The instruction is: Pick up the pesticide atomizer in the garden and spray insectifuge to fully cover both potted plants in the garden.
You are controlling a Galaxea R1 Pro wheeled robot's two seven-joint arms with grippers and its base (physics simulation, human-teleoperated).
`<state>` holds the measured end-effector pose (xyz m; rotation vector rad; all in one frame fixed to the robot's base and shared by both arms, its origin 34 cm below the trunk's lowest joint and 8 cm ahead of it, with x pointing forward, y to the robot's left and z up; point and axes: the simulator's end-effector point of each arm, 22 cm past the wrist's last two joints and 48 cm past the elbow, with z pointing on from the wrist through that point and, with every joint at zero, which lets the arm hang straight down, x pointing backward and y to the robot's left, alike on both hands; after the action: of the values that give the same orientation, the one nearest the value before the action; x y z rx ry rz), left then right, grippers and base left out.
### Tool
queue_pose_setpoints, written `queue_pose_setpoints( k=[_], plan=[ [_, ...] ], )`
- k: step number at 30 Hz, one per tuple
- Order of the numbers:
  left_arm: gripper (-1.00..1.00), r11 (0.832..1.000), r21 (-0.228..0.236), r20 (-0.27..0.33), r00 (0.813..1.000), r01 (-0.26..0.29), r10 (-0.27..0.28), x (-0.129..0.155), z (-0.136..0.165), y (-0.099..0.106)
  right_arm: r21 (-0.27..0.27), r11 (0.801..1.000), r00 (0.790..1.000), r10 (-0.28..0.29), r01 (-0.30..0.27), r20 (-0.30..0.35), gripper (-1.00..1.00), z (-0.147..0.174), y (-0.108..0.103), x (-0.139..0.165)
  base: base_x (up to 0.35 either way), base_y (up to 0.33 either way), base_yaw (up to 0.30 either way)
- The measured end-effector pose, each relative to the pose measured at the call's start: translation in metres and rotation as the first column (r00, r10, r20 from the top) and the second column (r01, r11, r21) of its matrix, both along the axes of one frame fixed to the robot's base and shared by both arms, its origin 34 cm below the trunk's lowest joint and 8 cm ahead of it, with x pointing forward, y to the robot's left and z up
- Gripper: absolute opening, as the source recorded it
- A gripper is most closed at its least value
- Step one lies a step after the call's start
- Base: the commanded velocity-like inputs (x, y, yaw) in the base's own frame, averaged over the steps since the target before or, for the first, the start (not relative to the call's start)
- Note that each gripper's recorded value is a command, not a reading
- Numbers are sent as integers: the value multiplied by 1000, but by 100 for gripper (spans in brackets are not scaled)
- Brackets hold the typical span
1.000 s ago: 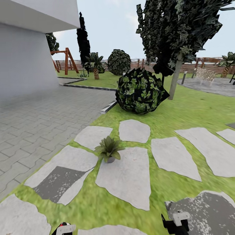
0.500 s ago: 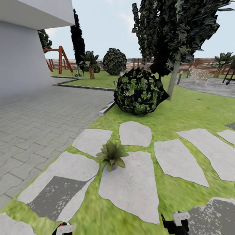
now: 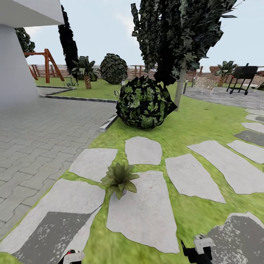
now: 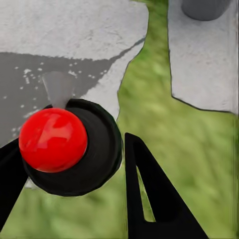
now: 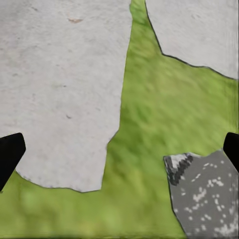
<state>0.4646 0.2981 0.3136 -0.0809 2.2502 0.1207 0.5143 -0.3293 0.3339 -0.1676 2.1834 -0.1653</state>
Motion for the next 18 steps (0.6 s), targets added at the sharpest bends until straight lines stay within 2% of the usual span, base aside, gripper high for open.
queue_pose_setpoints(
  k=[9, 15, 18],
  plan=[
    [-100, 1000, -2, 3, 1000, 0, 0, 1, 1, 0, 0, 1000, 1000, 0, 0, 3, 100, 1, 0, 1, 0, 17, -226],
    [-100, 1000, -1, 6, 1000, 0, 0, 2, 2, 0, 1, 1000, 1000, 0, 0, 5, 100, 2, 0, 1, 0, 219, -225],
    [-100, 1000, -2, 6, 1000, 1, -1, 2, 2, -1, 1, 1000, 1000, 0, 0, 6, 100, 2, 1, 2, 0, 83, -165]
  ],
)
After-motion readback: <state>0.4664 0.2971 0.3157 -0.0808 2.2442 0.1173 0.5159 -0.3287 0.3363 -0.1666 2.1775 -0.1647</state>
